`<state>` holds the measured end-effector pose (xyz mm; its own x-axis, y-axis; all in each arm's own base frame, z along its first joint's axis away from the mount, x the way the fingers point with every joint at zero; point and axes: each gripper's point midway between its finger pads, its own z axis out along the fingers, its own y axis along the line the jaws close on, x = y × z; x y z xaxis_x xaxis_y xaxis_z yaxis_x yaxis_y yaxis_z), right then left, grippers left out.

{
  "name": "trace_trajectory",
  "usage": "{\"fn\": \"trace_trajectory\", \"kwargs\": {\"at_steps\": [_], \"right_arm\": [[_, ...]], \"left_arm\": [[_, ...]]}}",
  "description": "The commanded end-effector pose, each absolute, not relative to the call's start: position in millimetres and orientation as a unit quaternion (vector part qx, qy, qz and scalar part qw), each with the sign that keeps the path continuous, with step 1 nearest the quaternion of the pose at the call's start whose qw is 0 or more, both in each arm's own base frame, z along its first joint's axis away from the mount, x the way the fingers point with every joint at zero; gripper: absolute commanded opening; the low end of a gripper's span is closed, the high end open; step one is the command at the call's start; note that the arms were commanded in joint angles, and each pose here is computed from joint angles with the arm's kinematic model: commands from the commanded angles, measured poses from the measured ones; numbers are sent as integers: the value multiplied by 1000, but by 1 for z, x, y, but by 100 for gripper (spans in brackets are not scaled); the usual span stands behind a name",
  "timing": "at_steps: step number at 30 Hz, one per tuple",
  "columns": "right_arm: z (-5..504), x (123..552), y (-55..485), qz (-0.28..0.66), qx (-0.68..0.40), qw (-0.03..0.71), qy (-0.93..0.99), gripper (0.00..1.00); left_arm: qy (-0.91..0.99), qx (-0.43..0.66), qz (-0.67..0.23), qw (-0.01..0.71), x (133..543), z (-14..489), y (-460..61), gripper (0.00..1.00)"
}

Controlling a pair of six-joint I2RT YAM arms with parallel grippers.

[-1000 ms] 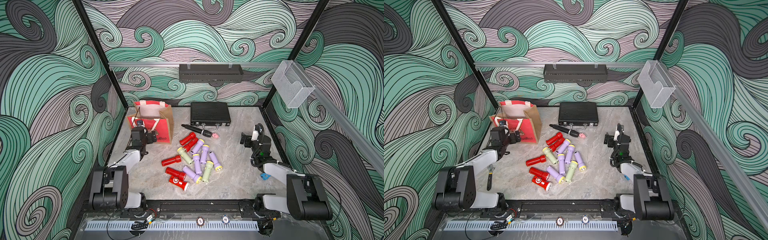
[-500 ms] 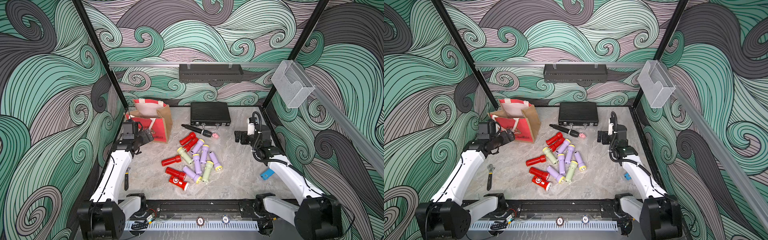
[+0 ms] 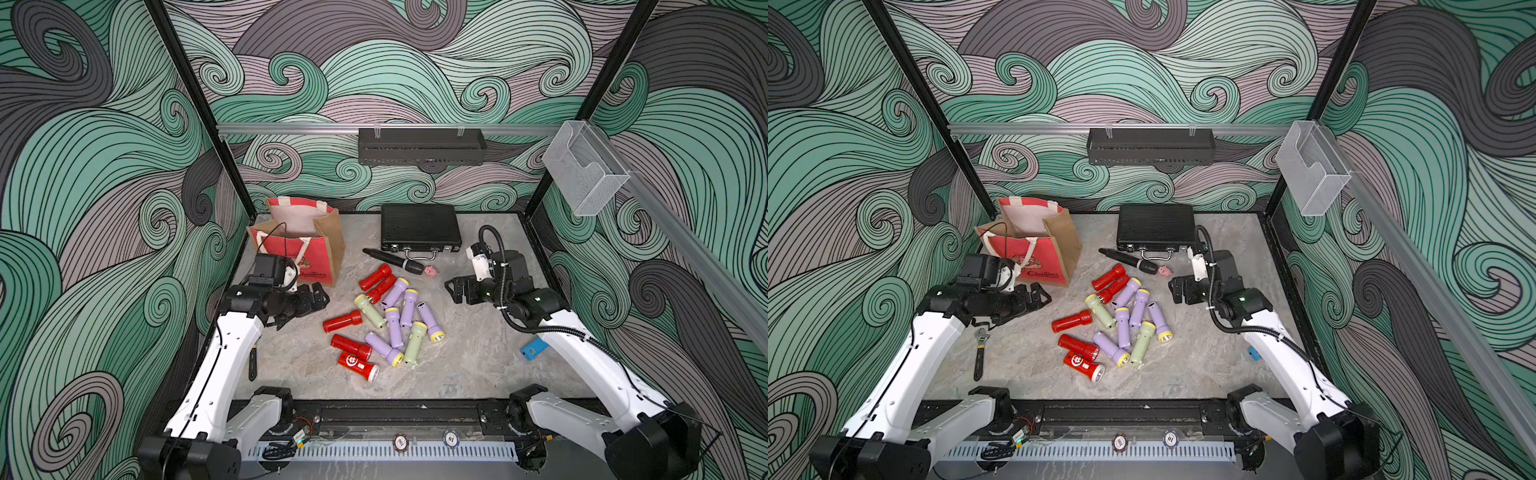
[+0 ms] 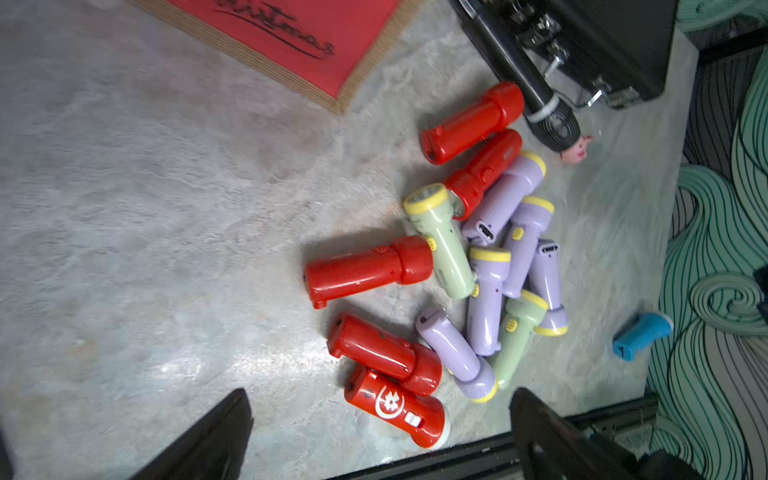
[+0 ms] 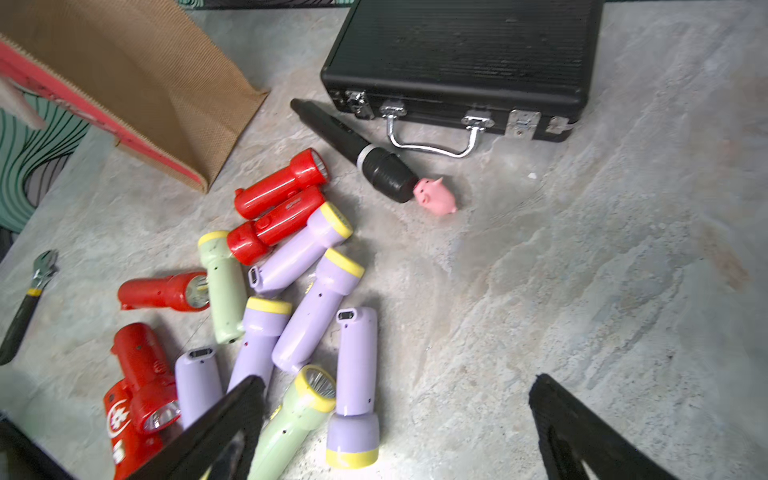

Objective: Put the flashlights into the tote bags
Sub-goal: Pick up the flashlight from the center of the board.

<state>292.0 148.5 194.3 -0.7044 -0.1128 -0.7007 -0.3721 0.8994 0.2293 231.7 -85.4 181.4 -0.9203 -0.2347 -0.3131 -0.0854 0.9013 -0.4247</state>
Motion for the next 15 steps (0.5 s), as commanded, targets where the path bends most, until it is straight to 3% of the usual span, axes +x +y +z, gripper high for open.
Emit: {"fn": "trace_trajectory", "kwargs": {"at_steps": [1, 6, 15], "right_arm": [[197, 280, 175, 224, -155, 332, 903, 99], [190, 267, 202, 239, -187, 318, 898, 99], [181, 249, 230, 280, -241, 332, 868, 99]], "left_arm": [[970, -50, -202, 125, 227, 162, -106, 98], [984, 5, -170, 59, 229, 137, -137, 88], [992, 30, -119, 43, 205, 114, -155, 81]]}}
